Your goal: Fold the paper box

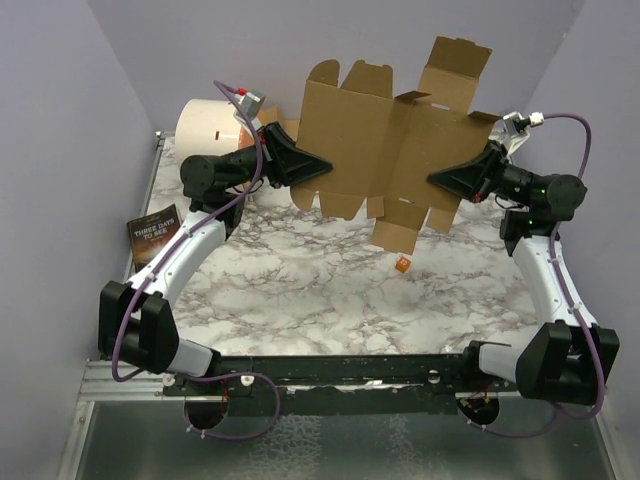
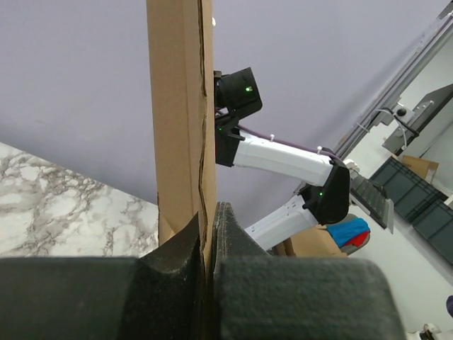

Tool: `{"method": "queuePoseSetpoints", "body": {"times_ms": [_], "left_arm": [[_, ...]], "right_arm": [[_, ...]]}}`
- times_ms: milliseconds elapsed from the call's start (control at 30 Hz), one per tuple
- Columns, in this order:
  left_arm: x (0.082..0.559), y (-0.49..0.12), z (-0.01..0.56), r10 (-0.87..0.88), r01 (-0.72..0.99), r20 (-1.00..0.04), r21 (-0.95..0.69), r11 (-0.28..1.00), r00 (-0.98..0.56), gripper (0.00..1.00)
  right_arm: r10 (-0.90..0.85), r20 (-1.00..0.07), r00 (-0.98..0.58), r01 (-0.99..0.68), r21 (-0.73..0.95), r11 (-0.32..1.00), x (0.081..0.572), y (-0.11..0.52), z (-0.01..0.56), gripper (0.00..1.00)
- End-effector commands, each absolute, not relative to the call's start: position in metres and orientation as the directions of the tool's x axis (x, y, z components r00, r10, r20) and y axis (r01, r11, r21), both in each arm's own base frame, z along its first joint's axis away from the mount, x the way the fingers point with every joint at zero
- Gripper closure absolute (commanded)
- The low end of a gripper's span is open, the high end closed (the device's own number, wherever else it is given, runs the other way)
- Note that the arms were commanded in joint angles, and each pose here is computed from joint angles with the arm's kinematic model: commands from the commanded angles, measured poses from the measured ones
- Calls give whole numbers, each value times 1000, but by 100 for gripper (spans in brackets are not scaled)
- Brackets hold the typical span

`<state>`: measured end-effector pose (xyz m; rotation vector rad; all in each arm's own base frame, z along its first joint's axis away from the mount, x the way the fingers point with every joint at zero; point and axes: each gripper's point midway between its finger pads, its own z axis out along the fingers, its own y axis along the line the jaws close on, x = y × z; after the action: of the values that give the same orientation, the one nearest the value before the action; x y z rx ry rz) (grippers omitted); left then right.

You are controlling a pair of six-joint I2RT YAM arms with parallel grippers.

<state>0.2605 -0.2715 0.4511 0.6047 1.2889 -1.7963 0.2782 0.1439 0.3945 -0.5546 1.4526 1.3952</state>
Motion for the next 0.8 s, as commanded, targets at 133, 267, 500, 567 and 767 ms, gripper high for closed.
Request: {"method": "queuePoseSetpoints", "body": {"times_ms": [133,267,500,567,767], "left_arm": [[260,-279,460,-387,854,-764,-498,-154,-516,100],[261,-283,460,-384,852,-763,-498,-162,-519,100],[265,-292,452,-374,841,-757,-517,-160,-536,100],[266,-296,449,-369,836,-753,-523,-166,-545,100],[272,-309,441,-357,823,-743,-541,-176,-565,100]], "right_arm": [[303,-878,-371,-872,441,212,274,145,405,99],[303,-878,-370,-872,441,211,274,145,405,99],[301,-878,-372,-873,441,210,273,145,405,99],[301,-878,-373,-872,442,209,273,145,406,99],[300,-878,-374,-872,443,208,272,145,405,99]]}}
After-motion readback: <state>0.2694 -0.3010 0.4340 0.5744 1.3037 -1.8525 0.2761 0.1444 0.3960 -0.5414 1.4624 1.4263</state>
